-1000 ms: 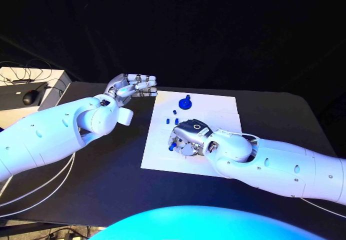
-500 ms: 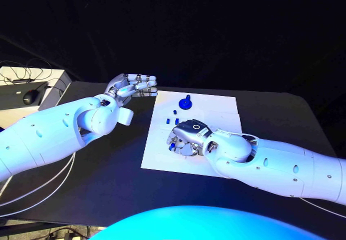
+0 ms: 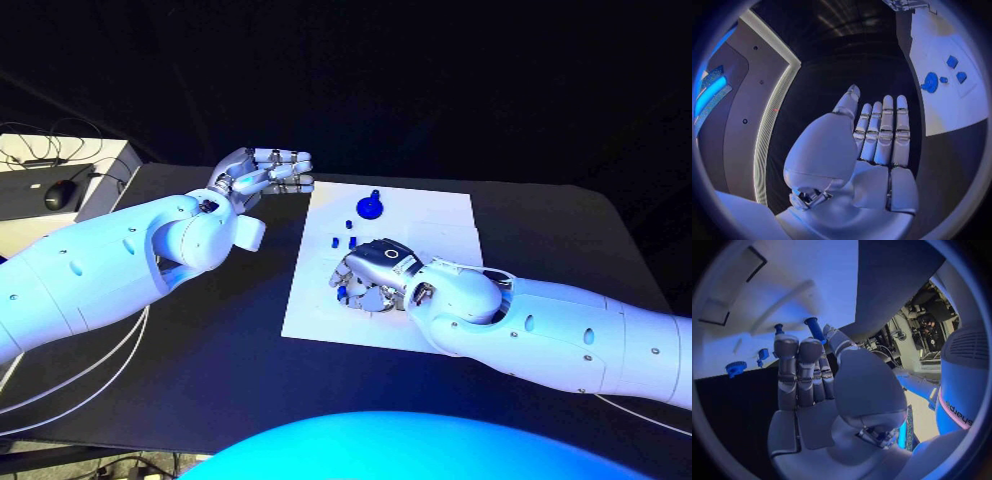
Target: Assemble the parts on the task board
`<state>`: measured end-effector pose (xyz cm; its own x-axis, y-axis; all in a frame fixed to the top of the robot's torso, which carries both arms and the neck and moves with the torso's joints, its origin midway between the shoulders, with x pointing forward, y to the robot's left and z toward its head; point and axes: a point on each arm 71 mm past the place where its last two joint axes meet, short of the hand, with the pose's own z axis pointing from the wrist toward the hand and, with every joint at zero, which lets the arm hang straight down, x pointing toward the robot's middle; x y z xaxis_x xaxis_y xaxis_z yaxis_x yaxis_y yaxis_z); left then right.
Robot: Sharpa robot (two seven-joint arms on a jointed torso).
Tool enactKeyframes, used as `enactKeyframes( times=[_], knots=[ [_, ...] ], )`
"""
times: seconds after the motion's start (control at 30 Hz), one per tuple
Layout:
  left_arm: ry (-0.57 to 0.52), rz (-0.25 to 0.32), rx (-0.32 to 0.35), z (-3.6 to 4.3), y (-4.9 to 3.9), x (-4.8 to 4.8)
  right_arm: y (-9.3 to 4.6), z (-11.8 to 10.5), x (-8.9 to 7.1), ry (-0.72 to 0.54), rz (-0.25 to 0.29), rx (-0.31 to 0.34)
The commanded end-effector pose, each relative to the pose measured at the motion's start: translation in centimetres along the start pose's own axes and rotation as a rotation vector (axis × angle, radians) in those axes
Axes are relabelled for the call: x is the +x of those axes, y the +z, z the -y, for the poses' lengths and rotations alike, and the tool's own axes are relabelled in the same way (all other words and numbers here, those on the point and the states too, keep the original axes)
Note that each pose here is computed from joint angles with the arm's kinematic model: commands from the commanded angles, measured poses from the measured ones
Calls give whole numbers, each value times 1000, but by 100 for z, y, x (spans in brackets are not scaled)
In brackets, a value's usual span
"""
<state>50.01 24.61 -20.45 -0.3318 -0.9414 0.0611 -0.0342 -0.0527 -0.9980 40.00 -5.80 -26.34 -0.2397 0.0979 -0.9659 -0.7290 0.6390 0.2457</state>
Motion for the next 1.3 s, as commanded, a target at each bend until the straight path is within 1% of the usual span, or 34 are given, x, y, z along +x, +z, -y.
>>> enactKeyframes(
  times=[0.03, 0.2, 0.3, 0.4, 0.53, 0.6, 0.67, 0.7, 0.77, 0.83, 0.87, 0.93, 0.97, 1.07, 1.17, 1.2, 1.3],
  knots=[
    [-4, -14, 5, 7, 2, 17, -21, 2, -36, 16, 52, -15],
    [-4, -14, 3, 5, 1, 15, -81, 36, -86, 43, 110, -11],
    [-4, -14, 3, 4, 2, 14, -144, 56, -127, 72, 144, -7],
    [-4, -14, 2, 3, 2, 12, -235, 102, -201, 125, 180, 8],
    [-3, -13, 2, 1, 0, 1, -382, 236, -356, 246, 210, 55],
    [-3, -11, 1, -1, -2, -6, -468, 335, -444, 323, 208, 93],
    [-2, -10, 1, -4, -5, -14, -576, 454, -541, 407, 205, 146],
    [-2, -9, 1, -6, -7, -18, -632, 516, -579, 444, 192, 176],
    [-2, -9, 0, -10, -10, -23, -730, 635, -635, 497, 150, 238],
    [3, -8, -2, -17, -11, -27, -843, 781, -679, 535, 93, 317],
    [7, -10, -2, -22, -11, -28, -914, 867, -684, 552, 53, 367],
    [11, -12, -1, -26, -12, -30, -1028, 990, -672, 570, -17, 443],
    [11, -14, 1, -27, -13, -30, -1082, 1043, -658, 575, -55, 479],
    [2, -22, 2, -37, -18, -30, -1228, 1175, -618, 572, -142, 570],
    [-6, -28, 2, -55, -28, -29, -1339, 1270, -591, 549, -196, 641],
    [-8, -29, 2, -61, -31, -28, -1356, 1283, -587, 543, -204, 652],
    [-16, -39, -3, -100, -46, -18, -1436, 1339, -559, 523, -250, 720]
  ],
)
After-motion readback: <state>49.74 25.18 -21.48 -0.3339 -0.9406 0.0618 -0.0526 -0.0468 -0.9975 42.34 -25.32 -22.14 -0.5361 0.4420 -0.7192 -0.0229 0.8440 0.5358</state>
